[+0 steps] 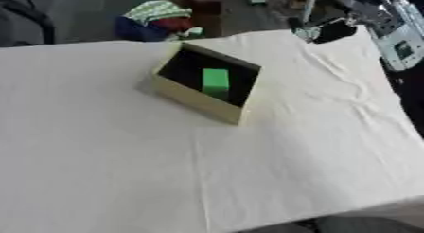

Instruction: Pick up objects on the table and place them in the box.

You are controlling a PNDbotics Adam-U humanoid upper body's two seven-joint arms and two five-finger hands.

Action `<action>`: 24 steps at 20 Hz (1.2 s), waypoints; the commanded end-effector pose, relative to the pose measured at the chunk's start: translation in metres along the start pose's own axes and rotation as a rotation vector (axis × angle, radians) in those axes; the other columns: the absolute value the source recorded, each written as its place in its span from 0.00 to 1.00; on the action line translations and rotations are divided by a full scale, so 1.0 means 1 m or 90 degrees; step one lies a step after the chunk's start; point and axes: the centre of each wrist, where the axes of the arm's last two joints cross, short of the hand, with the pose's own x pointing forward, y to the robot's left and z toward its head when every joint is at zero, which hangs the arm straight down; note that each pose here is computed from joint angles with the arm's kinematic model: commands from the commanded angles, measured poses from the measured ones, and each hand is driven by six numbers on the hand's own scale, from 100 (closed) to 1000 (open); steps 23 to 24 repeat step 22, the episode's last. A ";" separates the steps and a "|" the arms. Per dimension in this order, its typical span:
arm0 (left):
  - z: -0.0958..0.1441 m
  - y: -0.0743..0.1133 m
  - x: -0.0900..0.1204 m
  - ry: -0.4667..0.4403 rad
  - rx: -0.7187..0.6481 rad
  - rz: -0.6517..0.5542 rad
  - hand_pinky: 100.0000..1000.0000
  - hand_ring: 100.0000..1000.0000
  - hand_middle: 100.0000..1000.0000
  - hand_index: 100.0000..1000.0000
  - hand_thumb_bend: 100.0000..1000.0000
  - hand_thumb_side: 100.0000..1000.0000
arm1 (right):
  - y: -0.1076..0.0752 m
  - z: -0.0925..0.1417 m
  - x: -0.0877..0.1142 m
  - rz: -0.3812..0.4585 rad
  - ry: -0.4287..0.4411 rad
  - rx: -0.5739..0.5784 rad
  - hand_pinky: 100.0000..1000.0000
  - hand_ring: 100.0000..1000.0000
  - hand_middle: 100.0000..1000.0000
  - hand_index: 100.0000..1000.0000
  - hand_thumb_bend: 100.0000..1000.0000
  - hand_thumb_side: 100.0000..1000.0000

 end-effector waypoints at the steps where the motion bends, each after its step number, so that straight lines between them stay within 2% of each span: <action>1: -0.004 0.004 0.007 -0.020 0.008 -0.007 0.69 0.50 0.48 0.79 0.00 0.74 | -0.024 0.012 0.005 -0.033 0.008 -0.088 0.81 0.99 0.92 1.00 0.00 0.00; 6: -0.003 0.004 0.007 -0.020 0.012 -0.006 0.69 0.50 0.48 0.79 0.00 0.74 | -0.017 0.030 0.007 -0.109 0.035 -0.161 0.80 0.99 0.90 1.00 0.00 0.00; 13: -0.003 0.002 0.006 -0.017 0.014 -0.002 0.69 0.50 0.48 0.79 0.00 0.75 | -0.001 0.049 0.012 -0.190 0.061 -0.236 0.78 0.98 0.88 1.00 0.00 0.10; 18: -0.003 0.001 0.005 -0.015 0.013 0.000 0.68 0.50 0.48 0.79 0.00 0.75 | 0.009 0.052 0.018 -0.223 0.061 -0.265 0.78 0.98 0.88 1.00 0.00 0.13; 24: -0.003 0.000 0.005 -0.015 0.009 0.002 0.68 0.50 0.48 0.79 0.00 0.75 | 0.012 0.050 0.023 -0.230 0.056 -0.268 0.78 0.98 0.88 1.00 0.00 0.13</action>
